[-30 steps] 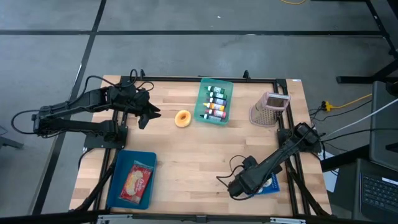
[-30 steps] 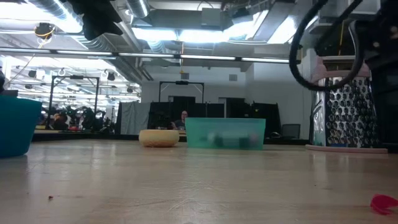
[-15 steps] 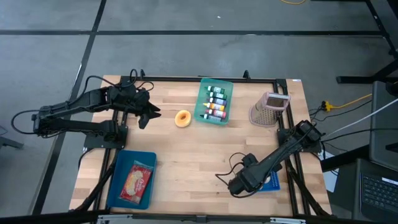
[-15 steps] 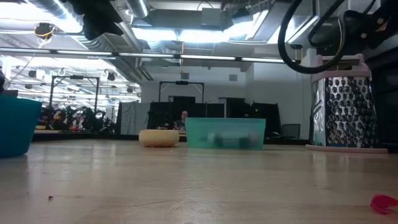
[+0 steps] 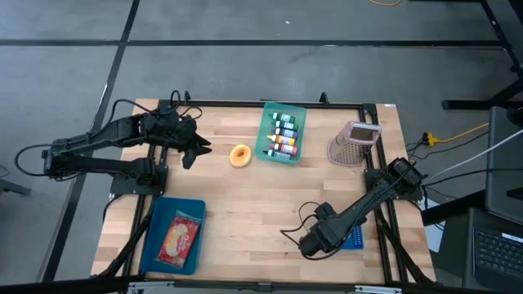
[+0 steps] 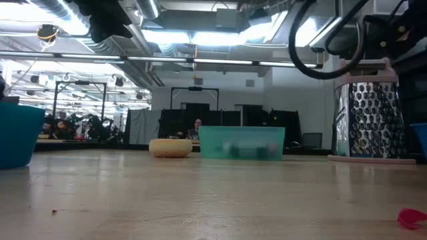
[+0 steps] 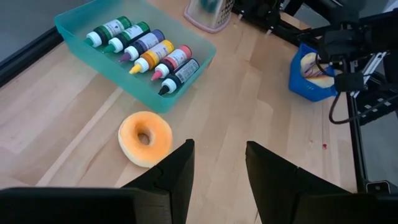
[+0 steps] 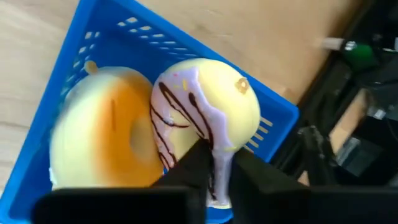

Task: Pick & Place Food Item
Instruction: Put the violet donut into the blue bin

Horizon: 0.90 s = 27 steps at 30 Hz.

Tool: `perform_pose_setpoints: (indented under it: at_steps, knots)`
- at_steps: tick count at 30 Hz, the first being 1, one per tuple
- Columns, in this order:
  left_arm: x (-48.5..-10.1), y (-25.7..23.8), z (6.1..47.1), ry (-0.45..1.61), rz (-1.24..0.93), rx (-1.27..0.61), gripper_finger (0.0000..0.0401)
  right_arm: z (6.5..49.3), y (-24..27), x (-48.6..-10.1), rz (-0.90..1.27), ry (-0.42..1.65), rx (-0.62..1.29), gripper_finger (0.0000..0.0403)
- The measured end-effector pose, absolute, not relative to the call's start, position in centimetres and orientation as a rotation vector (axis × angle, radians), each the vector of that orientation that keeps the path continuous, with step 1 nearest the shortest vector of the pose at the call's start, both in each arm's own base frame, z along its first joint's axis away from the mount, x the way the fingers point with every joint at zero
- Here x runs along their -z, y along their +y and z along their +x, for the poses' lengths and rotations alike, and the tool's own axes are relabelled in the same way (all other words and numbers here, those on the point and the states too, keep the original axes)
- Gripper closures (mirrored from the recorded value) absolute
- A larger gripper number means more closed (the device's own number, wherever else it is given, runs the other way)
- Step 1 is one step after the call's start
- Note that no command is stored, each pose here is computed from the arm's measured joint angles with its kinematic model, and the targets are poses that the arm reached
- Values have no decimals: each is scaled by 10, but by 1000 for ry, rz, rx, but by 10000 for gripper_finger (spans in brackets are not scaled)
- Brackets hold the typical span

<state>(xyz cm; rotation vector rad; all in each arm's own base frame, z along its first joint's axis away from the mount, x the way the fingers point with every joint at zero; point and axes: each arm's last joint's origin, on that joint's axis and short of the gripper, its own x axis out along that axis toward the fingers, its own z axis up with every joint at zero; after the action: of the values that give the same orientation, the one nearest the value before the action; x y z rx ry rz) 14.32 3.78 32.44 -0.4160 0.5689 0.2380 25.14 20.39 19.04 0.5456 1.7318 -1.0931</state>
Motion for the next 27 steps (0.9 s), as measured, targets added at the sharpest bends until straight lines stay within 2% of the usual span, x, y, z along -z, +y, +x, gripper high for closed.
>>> perform_pose_setpoints:
  at_steps: [8, 14, 19, 27]
  knots:
    - [-324, 38, 143, 568, -413, -245, 262, 261, 206, -187, 632, 1700, 1027, 224]
    - [-324, 38, 143, 569, -405, -244, 262, 265, 204, -191, 639, 1702, 1001, 160]
    - [-324, 38, 143, 569, -404, -244, 262, 273, 202, -200, 633, 1662, 973, 151]
    - [-324, 38, 143, 569, -404, -244, 262, 303, 205, -230, 724, 1470, 806, 177]
